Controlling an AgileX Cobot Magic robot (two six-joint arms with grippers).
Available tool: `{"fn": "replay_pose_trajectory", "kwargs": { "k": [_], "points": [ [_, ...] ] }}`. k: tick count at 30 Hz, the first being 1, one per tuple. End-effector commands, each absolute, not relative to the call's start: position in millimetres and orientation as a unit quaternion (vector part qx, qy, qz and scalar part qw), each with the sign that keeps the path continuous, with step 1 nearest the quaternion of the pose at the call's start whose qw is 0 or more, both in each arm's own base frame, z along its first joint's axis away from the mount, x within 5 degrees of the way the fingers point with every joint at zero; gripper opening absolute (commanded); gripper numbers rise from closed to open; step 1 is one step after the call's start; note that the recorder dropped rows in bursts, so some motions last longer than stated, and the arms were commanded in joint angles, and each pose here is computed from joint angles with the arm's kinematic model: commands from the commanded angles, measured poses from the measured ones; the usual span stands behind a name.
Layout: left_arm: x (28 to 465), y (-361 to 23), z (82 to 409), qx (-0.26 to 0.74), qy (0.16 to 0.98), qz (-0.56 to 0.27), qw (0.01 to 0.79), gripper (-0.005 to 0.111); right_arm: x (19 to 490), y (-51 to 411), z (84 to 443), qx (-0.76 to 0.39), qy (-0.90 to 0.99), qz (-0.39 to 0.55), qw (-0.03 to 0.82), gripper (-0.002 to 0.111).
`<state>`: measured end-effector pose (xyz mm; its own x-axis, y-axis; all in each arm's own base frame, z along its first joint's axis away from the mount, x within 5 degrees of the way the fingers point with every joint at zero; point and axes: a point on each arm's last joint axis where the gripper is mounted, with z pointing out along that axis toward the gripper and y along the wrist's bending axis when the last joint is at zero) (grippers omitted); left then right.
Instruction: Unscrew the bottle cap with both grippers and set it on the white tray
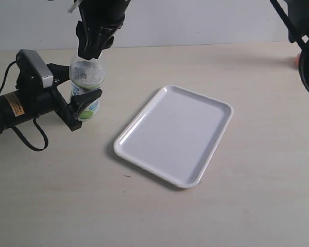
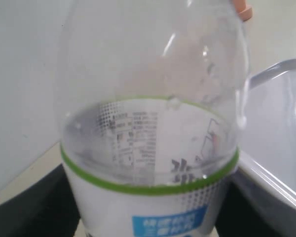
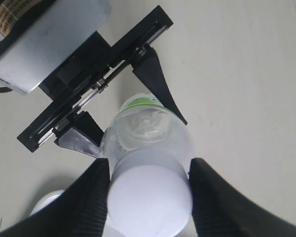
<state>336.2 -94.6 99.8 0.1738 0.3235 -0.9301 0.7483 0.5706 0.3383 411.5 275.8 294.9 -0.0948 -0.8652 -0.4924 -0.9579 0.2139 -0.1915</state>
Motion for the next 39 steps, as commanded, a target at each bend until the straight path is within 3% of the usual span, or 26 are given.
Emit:
{"fn": "replay_pose_trajectory", "kwargs": {
  "k": [1,9,12,17,22,27,35,39],
  "points": [
    [337.1,-94.8,102.1,0.425,0.624,-0.17,0.633,0.051,410.5,275.1,302.5,-0.643,0.712,0.075,0.272,0.0],
    [337.1,-94.8,102.1,0.425,0.624,-0.17,0.633,0.051,410.5,275.1,302.5,-0.657,0.699,0.069,0.274,0.004],
    [337.1,-94.8,102.1,0.426,0.624,-0.169,0.633,0.051,410.5,275.1,302.5,-0.657,0.699,0.069,0.274,0.016],
    [337.3,-94.6,102.2,0.425,0.624,-0.169,0.633,0.051,410.5,275.1,302.5,-0.657,0.699,0.069,0.274,0.05],
    [337.4,-94.5,102.2,0.424,0.625,-0.169,0.634,0.051,410.7,275.2,302.5,-0.652,0.703,0.071,0.274,0.068],
    [337.5,-94.4,102.3,0.423,0.625,-0.168,0.634,0.051,412.8,276.1,306.2,-0.599,0.742,0.085,0.289,0.07],
    [337.5,-94.4,102.3,0.424,0.625,-0.168,0.634,0.051,412.9,272.9,315.9,-0.393,0.864,0.142,0.28,0.069],
    [337.5,-94.4,102.3,0.424,0.625,-0.168,0.634,0.051,413.6,267.0,313.1,-0.332,0.898,0.128,0.259,0.069]
  ]
}}
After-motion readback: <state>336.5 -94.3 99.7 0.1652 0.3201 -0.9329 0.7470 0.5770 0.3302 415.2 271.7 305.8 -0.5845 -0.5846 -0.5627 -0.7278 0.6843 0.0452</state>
